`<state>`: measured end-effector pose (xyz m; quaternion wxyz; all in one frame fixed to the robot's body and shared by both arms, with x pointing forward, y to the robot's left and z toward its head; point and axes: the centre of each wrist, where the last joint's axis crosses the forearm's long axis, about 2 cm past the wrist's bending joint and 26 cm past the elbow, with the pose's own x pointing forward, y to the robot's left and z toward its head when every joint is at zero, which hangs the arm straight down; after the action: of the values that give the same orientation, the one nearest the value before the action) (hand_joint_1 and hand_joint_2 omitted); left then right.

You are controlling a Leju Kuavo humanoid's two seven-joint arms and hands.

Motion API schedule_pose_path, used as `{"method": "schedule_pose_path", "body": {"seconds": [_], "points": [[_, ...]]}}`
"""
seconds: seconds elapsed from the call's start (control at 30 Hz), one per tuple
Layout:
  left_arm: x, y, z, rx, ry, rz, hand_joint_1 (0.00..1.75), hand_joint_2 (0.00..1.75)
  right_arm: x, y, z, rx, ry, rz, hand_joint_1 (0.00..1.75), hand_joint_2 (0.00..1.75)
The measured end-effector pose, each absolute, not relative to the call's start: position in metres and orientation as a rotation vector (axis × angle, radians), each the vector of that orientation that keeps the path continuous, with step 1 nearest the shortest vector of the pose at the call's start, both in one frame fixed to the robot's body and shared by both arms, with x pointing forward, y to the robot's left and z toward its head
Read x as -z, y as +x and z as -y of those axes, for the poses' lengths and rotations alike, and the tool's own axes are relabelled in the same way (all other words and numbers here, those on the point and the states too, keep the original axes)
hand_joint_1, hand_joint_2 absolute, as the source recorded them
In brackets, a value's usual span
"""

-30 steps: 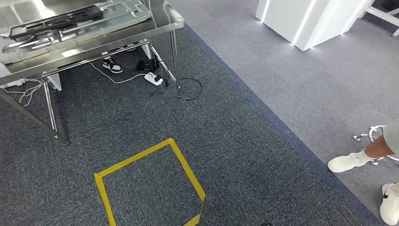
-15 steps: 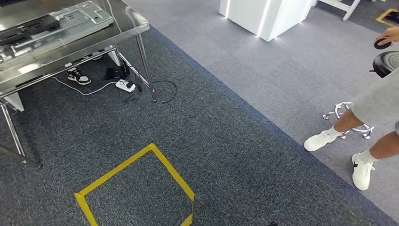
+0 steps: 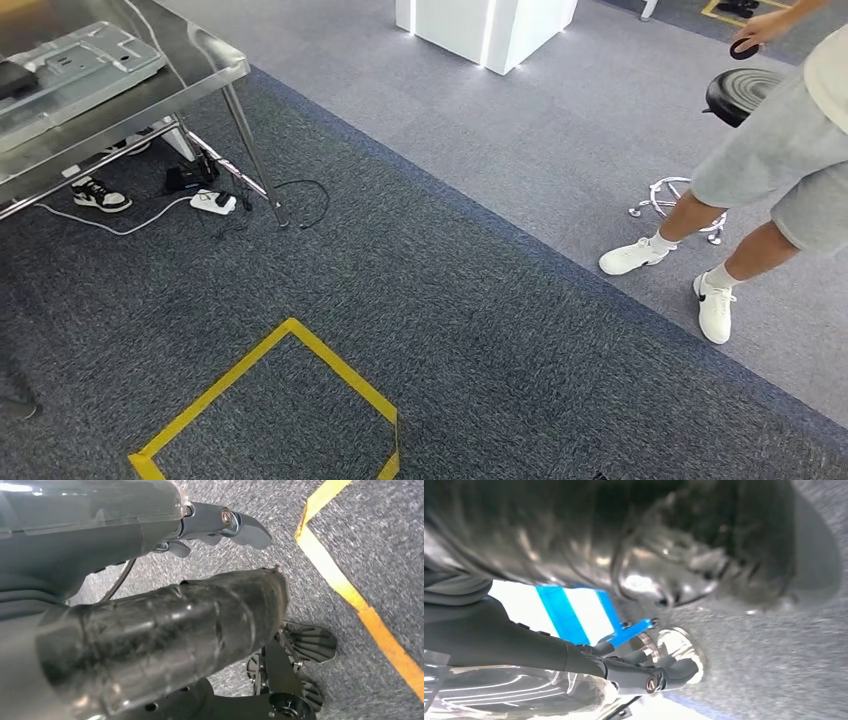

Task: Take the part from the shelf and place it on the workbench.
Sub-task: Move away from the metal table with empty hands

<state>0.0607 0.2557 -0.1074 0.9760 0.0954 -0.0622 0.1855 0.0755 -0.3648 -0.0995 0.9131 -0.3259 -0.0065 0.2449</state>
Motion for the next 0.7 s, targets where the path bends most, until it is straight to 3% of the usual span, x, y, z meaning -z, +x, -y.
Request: {"method": "schedule_pose_path", "body": {"seconds": [0.4,0.7], "points": [[0.107,0.058,-0.253,-0.349,0.204,0.079,0.00,0.00,0.095,0.076,0.374,-0.604,-0.700,-0.115,0.00,0.00],[0.107,0.064,-0.263,-0.227,0.200,0.127,0.00,0.00,0.094,0.083,0.361,-0.537,-0.695,0.019,0.00,0.00]]}}
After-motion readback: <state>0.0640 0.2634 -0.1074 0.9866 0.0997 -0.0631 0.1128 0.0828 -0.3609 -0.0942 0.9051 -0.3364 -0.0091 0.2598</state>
